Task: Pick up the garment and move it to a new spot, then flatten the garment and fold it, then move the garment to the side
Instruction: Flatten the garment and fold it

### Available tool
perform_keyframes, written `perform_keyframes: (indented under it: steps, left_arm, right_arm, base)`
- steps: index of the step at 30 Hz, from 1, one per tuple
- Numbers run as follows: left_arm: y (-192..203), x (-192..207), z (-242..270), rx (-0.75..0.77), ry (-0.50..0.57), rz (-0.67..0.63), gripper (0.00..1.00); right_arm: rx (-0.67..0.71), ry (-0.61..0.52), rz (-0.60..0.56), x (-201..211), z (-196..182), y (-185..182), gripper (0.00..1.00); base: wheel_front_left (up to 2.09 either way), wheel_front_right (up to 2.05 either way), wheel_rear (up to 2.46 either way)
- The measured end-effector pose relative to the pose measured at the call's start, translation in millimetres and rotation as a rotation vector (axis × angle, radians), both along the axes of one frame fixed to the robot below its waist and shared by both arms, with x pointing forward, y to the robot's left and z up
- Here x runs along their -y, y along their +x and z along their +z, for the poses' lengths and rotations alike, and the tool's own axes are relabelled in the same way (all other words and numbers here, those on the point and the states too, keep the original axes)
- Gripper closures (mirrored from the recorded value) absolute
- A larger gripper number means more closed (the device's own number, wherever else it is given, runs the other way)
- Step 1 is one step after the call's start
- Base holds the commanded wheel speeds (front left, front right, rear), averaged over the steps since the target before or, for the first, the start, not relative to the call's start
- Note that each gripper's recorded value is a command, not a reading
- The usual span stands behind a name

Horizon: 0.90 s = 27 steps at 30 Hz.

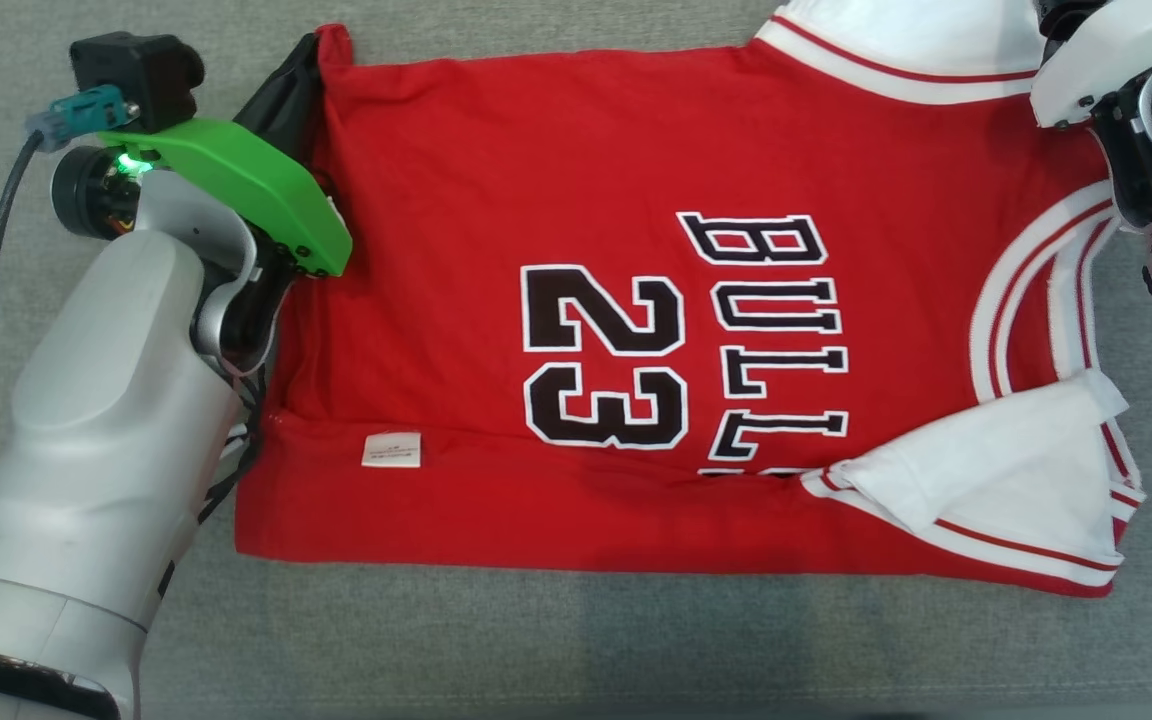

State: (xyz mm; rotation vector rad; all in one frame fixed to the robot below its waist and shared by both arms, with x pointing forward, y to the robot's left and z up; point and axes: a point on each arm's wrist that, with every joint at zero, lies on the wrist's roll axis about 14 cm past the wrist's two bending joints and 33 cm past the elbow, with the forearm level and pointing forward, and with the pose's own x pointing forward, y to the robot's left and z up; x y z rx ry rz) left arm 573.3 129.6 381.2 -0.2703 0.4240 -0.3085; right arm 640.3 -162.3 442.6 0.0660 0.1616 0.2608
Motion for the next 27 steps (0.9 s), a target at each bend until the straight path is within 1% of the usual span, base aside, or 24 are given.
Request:
perform_keyframes:
  steps: [7,8,9,10,12,17,22,27]
  left_arm:
    - [-5.4,-17.7,-12.9,-0.011,0.027,0.027,1.00]
    - [-5.7,-20.4,-14.7,-0.016,0.024,0.036,1.00]
    - [-5.7,-22.3,-15.8,-0.015,0.026,0.038,1.00]
    - [-5.8,-24.3,-17.1,-0.017,0.030,0.040,1.00]
    - [-5.6,-27.7,-18.1,-0.014,0.034,0.045,1.00]
    - [-2.9,-33.5,-13.7,0.008,0.043,0.050,1.00]
    - [6.2,-36.4,6.6,0.072,0.047,0.049,1.00]
    - [12.5,-39.5,28.8,0.130,0.047,0.052,1.00]
  right_arm:
    - [-0.167,-0.020,0.108,-41.9,-58.9,7.6,0.00]
    - [-0.179,-0.017,0.116,-44.7,-63.2,8.6,0.41]
    - [-0.185,-0.021,0.121,-45.3,-65.7,10.5,0.68]
    - [-0.190,-0.020,0.123,-45.8,-67.5,12.4,1.00]
    - [-0.196,-0.019,0.130,-46.6,-69.0,14.1,1.00]
    - [-0.167,0.003,0.128,-42.6,-55.2,15.1,1.00]
    - [-0.092,0.019,0.131,-34.5,-19.0,18.2,1.00]
    - [-0.047,0.044,0.150,-31.8,12.0,12.3,1.00]
  base:
    - [0.00,0.00,0.00]
    - [0.00,0.00,0.00]
    - [0.00,0.00,0.00]
    - [0.00,0.00,0.00]
    - [0.00,0.00,0.00]
    - [0.00,0.00,0.00]
    - [0.00,0.00,0.00]
    - [0.00,0.00,0.00]
